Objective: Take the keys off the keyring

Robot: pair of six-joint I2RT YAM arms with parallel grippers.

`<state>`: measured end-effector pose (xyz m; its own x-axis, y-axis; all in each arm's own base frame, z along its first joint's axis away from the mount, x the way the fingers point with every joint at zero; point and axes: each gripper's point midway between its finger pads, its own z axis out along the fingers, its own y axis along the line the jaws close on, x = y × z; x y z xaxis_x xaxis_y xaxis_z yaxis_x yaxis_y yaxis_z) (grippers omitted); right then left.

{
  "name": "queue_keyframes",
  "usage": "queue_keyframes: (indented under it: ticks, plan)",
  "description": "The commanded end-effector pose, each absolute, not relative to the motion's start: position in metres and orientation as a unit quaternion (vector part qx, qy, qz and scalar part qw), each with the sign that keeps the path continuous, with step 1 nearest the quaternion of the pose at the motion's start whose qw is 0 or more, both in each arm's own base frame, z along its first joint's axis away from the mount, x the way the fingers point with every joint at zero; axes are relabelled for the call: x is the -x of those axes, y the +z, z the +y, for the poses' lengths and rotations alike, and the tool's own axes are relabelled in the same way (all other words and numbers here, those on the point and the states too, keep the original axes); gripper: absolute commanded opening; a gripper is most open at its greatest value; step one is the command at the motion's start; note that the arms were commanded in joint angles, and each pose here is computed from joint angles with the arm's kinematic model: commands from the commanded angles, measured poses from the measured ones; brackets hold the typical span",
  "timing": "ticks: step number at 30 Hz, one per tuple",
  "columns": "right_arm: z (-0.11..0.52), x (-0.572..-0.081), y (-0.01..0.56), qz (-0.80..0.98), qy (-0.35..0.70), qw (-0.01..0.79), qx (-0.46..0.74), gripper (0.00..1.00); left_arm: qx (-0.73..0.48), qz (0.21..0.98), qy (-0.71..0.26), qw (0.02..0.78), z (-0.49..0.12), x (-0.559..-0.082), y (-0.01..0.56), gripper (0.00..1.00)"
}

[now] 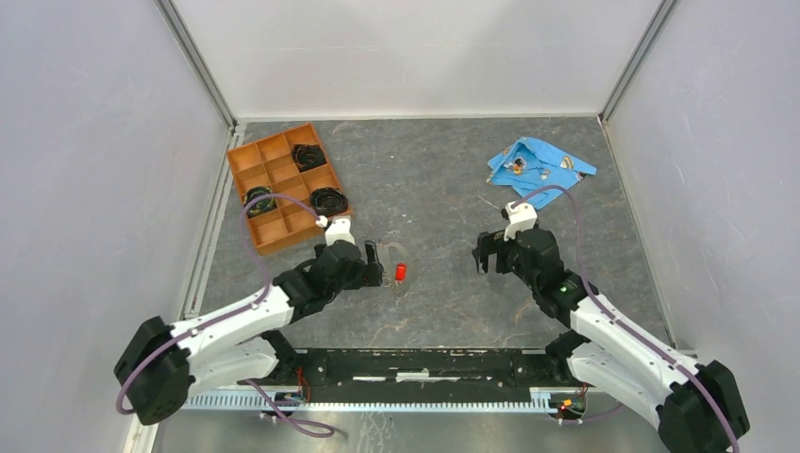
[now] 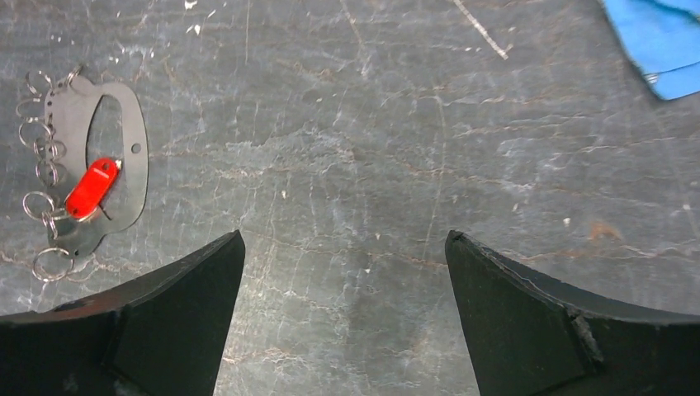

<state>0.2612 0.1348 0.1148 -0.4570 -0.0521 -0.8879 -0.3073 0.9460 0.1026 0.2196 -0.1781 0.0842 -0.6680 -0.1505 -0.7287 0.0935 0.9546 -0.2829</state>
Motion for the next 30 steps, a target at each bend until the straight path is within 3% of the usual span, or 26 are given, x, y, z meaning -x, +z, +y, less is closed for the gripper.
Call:
queue_keyframes:
  ticks: [1, 9, 24, 30]
  plan:
    - [0.153, -0.264, 0.116, 0.835, 0.166, 0.512, 0.113, 0.98, 0.104, 0.878, -0.192, 0.426, -0.188, -0.245, 0.075, 0.99]
    - [0.166, -0.263, 0.106, 0.839, 0.188, 0.495, 0.128, 0.92, 0.119, 0.874, -0.180, 0.435, -0.198, -0.272, 0.054, 0.89]
    - [0.173, -0.253, 0.087, 0.845, 0.217, 0.476, 0.110, 0.88, 0.062, 0.893, -0.238, 0.378, -0.257, -0.280, 0.027, 0.38]
    - [0.177, -0.251, 0.079, 0.848, 0.227, 0.467, 0.106, 0.82, 0.030, 0.890, -0.269, 0.366, -0.267, -0.270, 0.033, 0.27]
